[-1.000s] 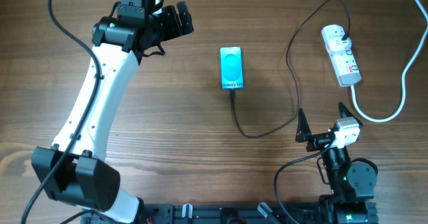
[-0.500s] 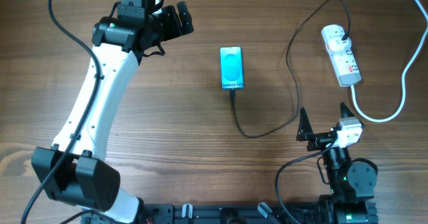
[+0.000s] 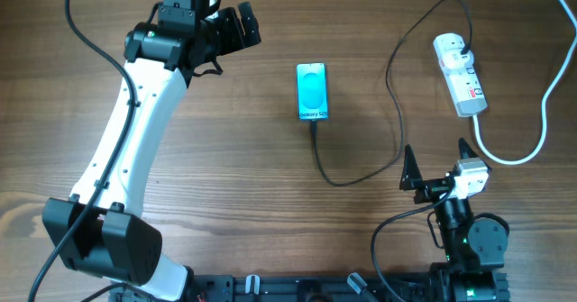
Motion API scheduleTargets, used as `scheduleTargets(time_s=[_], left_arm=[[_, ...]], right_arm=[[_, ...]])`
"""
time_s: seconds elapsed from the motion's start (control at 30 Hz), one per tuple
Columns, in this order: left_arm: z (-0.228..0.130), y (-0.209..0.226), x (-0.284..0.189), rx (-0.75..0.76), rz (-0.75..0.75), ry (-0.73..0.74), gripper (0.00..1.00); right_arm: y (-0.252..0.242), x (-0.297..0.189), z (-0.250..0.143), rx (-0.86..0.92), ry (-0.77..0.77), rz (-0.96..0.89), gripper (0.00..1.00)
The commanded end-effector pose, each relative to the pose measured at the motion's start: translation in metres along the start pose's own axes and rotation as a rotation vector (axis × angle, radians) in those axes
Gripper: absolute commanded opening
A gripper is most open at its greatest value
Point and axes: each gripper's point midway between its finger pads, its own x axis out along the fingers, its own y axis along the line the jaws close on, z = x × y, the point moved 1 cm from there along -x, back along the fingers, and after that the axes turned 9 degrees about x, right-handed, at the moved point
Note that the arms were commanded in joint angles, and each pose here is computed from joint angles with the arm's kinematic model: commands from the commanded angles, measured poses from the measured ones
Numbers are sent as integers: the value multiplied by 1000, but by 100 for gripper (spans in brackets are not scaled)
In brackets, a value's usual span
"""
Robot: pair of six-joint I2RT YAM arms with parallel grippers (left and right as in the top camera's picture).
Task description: Plug charger to phone and switch on socket
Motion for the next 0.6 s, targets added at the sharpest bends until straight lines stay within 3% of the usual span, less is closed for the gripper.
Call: scheduleTargets(time_s=[0.0,0.23,0.43,0.57], left_arm=[[1,1,1,6,12,-3,100],[-17,9,3,-1,43,71,100],[-62,44,-20,2,237,248,100],[-64,64,-55,12,338,169,100]], right_arm=[[-1,-1,3,15,-15,-9,100],[-1,-1,3,15,-15,-9,100],[-1,-1,3,15,-15,-9,100],[-1,-1,3,15,-15,-9,100]])
